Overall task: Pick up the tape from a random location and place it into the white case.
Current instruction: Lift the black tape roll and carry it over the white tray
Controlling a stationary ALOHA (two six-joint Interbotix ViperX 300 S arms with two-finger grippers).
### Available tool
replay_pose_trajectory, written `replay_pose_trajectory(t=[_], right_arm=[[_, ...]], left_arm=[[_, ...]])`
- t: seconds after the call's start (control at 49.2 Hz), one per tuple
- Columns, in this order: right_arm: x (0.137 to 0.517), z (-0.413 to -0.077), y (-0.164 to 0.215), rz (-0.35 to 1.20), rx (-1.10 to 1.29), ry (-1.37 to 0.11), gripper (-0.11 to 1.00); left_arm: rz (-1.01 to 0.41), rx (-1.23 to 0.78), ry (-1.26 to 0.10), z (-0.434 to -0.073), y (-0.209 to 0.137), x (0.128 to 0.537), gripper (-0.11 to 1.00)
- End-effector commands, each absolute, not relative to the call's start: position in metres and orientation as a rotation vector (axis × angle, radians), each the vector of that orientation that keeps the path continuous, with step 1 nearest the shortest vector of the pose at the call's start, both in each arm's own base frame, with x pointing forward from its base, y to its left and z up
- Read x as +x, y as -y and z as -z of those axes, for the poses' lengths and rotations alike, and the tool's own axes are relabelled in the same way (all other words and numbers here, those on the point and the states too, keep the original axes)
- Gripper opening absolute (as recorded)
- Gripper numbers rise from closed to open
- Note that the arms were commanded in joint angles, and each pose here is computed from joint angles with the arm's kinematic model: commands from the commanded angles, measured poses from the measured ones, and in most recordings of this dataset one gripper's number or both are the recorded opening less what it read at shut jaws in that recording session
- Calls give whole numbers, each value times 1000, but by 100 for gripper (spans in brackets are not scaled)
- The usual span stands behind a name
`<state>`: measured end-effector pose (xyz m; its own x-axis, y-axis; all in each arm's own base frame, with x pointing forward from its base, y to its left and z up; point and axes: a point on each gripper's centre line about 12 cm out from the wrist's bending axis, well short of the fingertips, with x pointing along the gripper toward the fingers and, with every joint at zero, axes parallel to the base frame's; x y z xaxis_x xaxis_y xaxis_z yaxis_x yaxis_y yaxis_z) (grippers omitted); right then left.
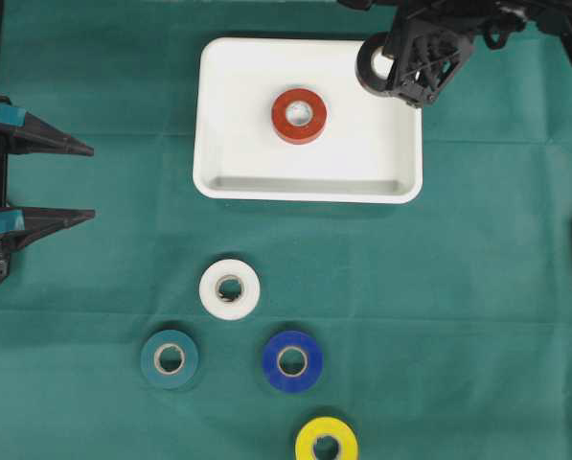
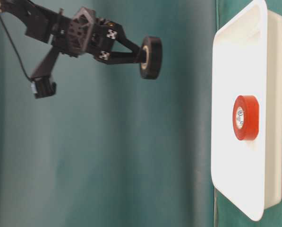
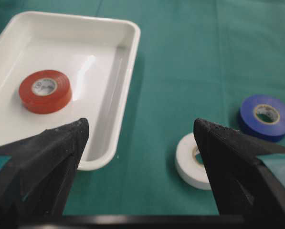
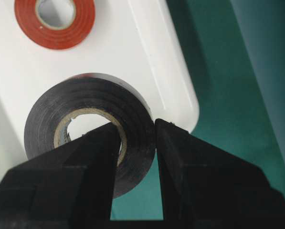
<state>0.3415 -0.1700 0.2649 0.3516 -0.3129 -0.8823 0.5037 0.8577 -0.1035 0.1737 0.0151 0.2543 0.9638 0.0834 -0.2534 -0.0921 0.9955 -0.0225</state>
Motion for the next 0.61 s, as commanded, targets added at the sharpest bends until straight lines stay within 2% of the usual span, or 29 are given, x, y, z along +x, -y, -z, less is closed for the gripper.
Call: replay_pose_trajectory(t=[0.0,0.589], right_arm=[[345,-266,172,532,192,-1069,25],[352,-184,197,541,224,-1104,25]], left_arm=[[-90,-37,-240,-261,-16,176,98],[-92,-37,-241,-260,-16,176,98]])
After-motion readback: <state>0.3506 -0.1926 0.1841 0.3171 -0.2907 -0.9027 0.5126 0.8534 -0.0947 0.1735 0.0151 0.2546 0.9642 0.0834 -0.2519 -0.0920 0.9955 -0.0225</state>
